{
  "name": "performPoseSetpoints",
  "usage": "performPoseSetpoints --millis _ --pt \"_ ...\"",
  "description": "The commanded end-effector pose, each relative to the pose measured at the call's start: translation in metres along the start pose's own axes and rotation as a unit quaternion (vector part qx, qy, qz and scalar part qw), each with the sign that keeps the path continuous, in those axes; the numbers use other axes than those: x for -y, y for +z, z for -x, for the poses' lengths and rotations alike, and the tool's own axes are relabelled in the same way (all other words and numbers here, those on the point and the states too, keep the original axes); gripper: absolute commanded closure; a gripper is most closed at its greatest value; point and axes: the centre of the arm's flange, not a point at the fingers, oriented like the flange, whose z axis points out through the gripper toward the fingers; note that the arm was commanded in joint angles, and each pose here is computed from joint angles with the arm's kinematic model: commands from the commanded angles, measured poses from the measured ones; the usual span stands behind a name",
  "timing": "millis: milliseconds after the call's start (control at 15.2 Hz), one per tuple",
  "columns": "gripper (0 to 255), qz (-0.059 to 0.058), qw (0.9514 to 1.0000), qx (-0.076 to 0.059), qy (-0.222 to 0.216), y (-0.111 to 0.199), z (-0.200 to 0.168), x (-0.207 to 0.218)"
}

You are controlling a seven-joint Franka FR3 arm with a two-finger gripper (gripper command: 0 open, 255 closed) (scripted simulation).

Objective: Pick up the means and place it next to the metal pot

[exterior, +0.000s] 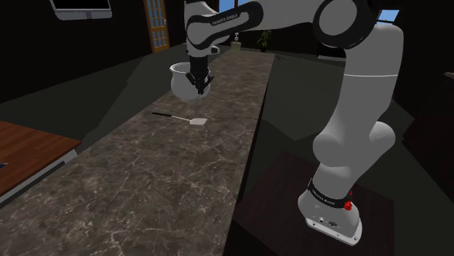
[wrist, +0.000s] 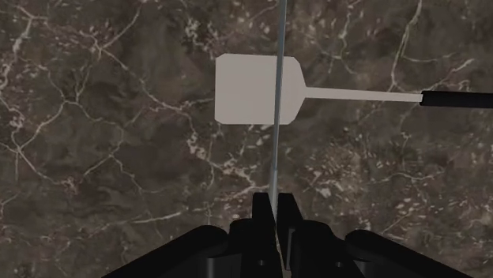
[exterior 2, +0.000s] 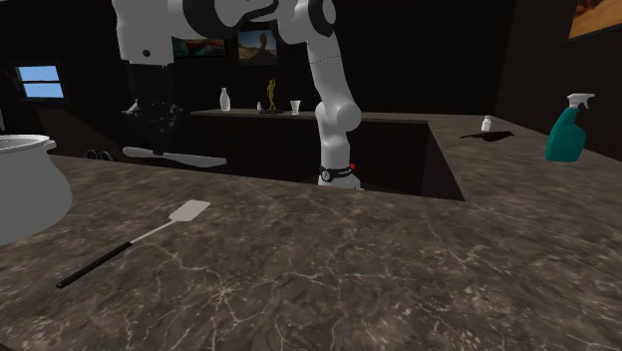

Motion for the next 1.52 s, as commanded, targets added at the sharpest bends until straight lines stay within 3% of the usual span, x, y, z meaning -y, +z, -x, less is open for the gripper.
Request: performPoseSetpoints --millis 0,1122,1452 --pt "255 0.0 1.0 0.0 0.0 0.01 0.001 0.0" --pt "255 0.0 1.0 0.0 0.0 0.1 0.006 0.0" --pt "255 0.0 1.0 0.0 0.0 0.1 0.006 0.0"
